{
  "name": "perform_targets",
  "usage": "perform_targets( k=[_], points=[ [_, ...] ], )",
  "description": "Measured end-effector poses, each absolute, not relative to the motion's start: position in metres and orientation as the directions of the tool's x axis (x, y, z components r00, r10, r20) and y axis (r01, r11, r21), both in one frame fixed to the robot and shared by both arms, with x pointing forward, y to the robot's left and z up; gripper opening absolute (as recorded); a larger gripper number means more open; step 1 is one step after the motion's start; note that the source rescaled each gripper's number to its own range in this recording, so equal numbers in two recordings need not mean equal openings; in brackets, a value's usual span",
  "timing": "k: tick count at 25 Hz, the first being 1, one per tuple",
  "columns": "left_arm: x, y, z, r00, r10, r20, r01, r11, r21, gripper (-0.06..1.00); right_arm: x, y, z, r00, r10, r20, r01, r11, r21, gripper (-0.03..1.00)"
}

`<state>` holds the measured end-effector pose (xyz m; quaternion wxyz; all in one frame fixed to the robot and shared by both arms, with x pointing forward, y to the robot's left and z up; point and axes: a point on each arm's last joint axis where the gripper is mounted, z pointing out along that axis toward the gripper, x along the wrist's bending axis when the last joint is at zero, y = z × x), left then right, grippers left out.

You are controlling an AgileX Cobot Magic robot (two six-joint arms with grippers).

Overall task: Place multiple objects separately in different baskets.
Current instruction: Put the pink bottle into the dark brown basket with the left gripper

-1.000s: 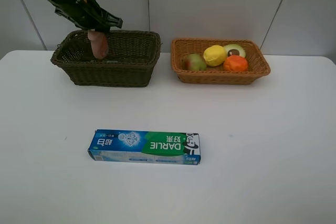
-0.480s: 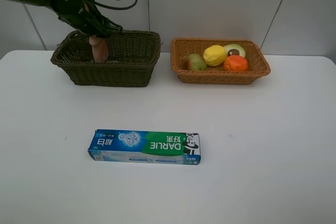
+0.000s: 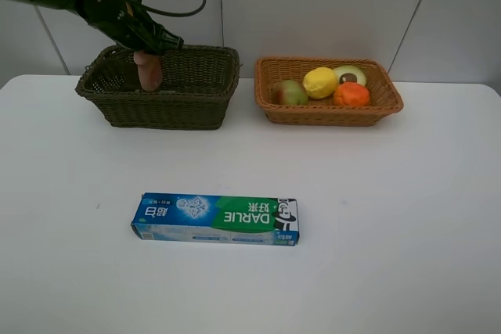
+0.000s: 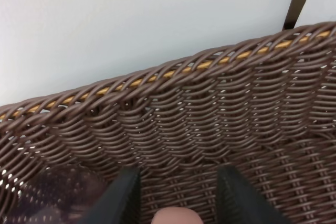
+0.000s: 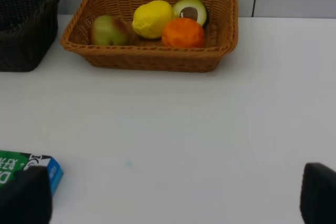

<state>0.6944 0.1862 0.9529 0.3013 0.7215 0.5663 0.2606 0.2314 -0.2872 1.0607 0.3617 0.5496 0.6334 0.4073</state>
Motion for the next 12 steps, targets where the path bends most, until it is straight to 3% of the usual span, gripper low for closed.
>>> perform_targets(
  k=[10, 11, 12],
  points=[
    [0.6937, 0.1866, 0.9470, 0.217, 0.976, 0.033, 0.682, -0.176, 0.710, 0.45, 0.2314, -0.2871, 1.0607, -0.135, 0.991, -0.010, 0.402, 0.064, 0.914, 1.00],
    [0.6938, 0.1868, 0.9470, 0.221, 0.975, 0.039, 0.681, -0.182, 0.710, 0.48, 0.2314, -0.2871, 1.0607, -0.135, 0.991, -0.010, 0.402, 0.064, 0.914, 1.00],
    [0.6939, 0.1869, 0.9471, 0.226, 0.973, 0.047, 0.678, -0.191, 0.710, 0.58, 0.2314, -0.2871, 1.0607, -0.135, 0.991, -0.010, 0.402, 0.064, 0.914, 1.00]
  ],
)
